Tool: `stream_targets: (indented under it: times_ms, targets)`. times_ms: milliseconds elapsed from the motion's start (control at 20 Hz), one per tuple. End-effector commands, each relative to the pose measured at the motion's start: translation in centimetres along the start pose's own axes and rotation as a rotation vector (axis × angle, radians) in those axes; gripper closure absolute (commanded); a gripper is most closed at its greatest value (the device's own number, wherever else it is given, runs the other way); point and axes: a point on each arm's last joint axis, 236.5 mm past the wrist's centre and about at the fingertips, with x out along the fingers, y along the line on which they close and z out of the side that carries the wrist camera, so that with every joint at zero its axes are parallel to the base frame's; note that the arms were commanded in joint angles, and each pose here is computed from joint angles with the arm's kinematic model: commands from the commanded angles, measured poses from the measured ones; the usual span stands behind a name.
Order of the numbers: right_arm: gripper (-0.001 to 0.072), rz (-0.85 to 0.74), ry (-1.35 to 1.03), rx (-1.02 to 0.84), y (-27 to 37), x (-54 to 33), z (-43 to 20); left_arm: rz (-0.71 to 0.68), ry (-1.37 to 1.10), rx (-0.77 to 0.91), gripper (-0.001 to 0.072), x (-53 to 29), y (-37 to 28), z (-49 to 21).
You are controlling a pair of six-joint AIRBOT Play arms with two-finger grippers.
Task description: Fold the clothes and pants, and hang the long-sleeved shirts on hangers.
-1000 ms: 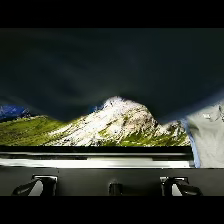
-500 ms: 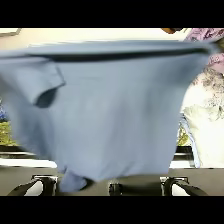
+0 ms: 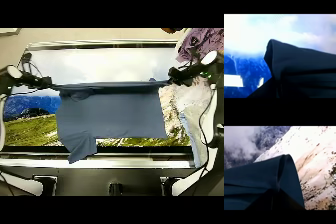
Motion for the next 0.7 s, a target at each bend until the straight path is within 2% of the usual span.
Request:
stream_targets:
  times_ms: [0,100,300,650]
  targets:
    - [0.0684,0.002,0.013,0.027,-1.3,3.9,0.2,-0.014,0.009,0.011,0.0693,4.7,-0.5,0.5]
    - [0.0684,-0.005,0.053,0.025,-1.4,3.9,-0.7,-0.013,0.017,0.012,0.0693,3.9,-0.3,0.6]
    - [0.0684,-0.029,0.223,0.030,-1.9,3.4,-4.7,-0.026,0.206,-0.005,0.0693,2.3,-0.3,-3.6]
    - [0.0684,-0.264,0.401,-0.035,-3.1,4.2,-9.9,-0.039,0.452,-0.053,0.0692,2.4,-1.2,-10.2]
